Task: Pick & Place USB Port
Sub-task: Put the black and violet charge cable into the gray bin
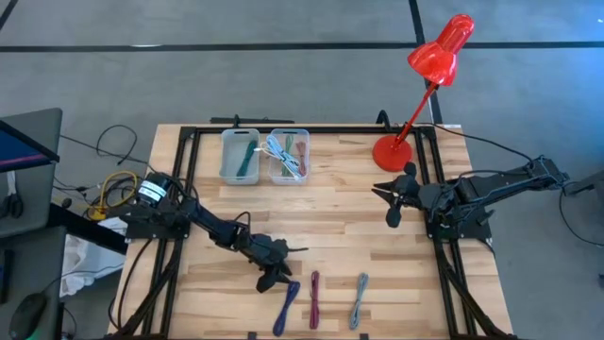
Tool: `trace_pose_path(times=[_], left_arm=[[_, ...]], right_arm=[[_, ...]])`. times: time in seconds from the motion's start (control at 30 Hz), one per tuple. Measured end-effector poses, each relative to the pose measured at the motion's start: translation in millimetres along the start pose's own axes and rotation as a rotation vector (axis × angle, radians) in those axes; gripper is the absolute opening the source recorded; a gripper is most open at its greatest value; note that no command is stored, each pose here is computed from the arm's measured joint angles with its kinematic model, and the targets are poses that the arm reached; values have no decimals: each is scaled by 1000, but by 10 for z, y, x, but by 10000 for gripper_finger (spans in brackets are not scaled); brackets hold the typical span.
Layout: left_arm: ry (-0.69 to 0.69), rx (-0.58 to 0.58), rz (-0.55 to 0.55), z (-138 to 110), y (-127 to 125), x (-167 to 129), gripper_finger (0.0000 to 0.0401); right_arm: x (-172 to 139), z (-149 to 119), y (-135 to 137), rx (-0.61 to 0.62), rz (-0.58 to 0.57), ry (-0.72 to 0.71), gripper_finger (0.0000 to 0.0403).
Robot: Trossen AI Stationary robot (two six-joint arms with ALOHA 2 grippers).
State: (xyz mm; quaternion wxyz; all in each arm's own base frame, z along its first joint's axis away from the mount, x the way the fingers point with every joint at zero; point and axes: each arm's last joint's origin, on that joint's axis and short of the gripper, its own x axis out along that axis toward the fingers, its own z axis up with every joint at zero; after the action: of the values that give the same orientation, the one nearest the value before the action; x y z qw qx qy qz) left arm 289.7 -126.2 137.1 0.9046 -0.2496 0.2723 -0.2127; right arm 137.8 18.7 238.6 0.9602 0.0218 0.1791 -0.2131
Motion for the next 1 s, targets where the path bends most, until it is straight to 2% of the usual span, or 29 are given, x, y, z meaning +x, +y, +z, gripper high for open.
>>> trace_pose_path(times=[0.23,0.37,0.43,0.57,0.67,0.83,1.0], left_arm=[[-8,1,1,51,-12,84,143],[29,14,-54,61,10,293,143],[45,57,-92,62,15,362,143],[60,92,-111,84,12,299,143],[76,79,-85,133,-10,163,140],[213,6,100,125,25,-87,131],[181,13,124,147,10,-139,128]], right_arm=[[0,0,0,-3,0,0,58],[0,0,0,-3,0,0,58],[0,-1,0,-4,0,1,58],[0,-8,6,-7,25,12,58],[-1,-11,8,-9,30,16,58],[-1,-9,12,-7,42,16,58],[6,-11,18,-8,43,18,58]])
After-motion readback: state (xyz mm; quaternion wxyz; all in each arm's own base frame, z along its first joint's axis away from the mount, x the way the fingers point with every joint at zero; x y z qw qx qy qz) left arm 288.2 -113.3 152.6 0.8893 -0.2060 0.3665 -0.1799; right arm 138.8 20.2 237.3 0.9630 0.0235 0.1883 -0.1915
